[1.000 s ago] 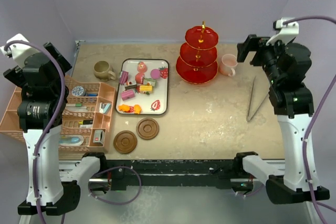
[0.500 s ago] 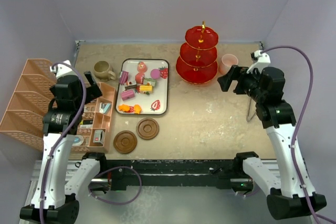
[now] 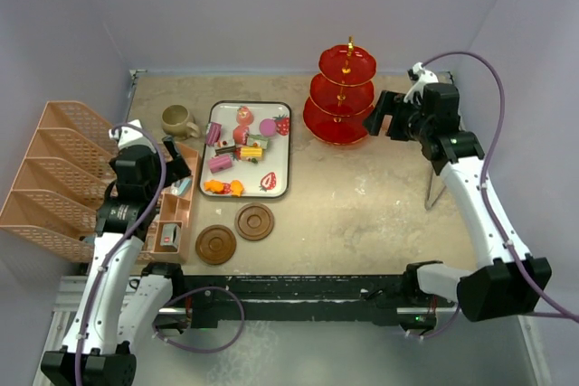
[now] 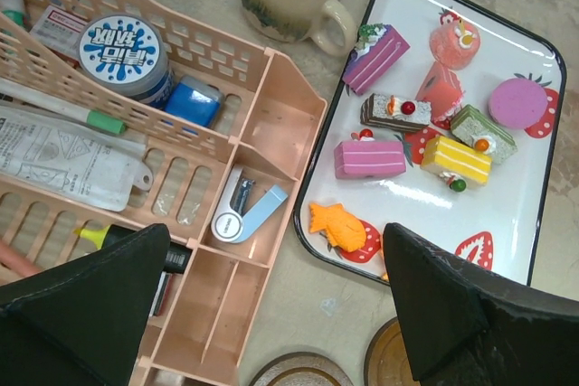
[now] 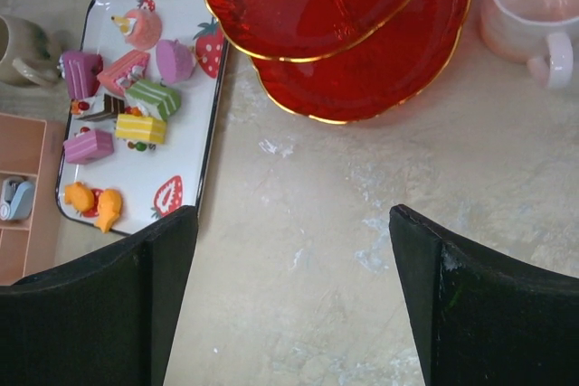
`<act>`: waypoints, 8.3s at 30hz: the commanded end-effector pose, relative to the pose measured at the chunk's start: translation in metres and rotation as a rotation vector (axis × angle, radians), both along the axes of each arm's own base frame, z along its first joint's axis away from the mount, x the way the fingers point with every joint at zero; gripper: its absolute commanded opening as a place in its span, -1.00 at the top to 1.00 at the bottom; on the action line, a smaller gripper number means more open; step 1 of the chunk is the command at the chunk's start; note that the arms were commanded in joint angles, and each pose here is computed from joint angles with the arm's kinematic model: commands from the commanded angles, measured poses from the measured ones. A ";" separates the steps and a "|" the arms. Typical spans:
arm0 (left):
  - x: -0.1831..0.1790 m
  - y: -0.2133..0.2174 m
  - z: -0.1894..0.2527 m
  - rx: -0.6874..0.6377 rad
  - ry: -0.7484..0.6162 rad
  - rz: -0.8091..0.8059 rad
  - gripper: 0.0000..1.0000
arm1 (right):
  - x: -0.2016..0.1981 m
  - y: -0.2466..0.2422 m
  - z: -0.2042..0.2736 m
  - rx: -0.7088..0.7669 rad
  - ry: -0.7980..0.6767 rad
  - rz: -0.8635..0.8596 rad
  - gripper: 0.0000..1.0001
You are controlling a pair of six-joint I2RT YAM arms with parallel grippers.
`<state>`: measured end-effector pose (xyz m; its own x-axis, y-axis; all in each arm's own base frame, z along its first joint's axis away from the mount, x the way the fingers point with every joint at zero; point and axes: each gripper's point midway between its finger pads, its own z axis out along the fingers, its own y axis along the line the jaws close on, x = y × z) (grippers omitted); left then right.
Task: Serve the afternoon tea
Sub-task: Adjust the desert table at the center of the board, then move the clamp to the center of the board.
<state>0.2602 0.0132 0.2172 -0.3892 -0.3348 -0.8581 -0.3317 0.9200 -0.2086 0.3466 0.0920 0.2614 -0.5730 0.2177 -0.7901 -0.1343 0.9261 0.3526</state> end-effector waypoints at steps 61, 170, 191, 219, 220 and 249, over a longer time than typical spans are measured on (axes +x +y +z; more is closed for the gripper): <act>0.018 0.006 0.009 -0.018 -0.075 0.069 -0.95 | 0.147 0.067 0.135 -0.223 -0.310 -0.136 0.86; 0.028 -0.008 -0.020 -0.031 0.052 0.008 -0.88 | -0.031 -0.184 -0.279 -0.130 0.704 -0.734 -0.40; 0.019 0.002 -0.010 -0.006 0.025 0.063 -0.88 | -0.108 -0.046 -0.272 -0.097 0.751 -0.476 -0.13; 0.017 0.002 -0.012 -0.001 0.031 0.066 -0.88 | -0.087 -0.038 -0.229 -0.215 0.879 -0.386 -0.71; 0.017 0.002 -0.012 -0.001 0.032 0.066 -0.88 | -0.088 -0.037 -0.227 -0.211 0.879 -0.378 -0.71; 0.018 0.000 -0.013 -0.004 0.037 0.054 -0.88 | -0.080 -0.065 -0.279 -0.138 0.951 -0.291 -0.40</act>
<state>0.2711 0.0164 0.1829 -0.4525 -0.3496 -0.8204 -0.4027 0.9009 -0.1619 0.2606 0.0436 0.0127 -0.8855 0.4643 -0.0148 0.4577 0.8775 0.1434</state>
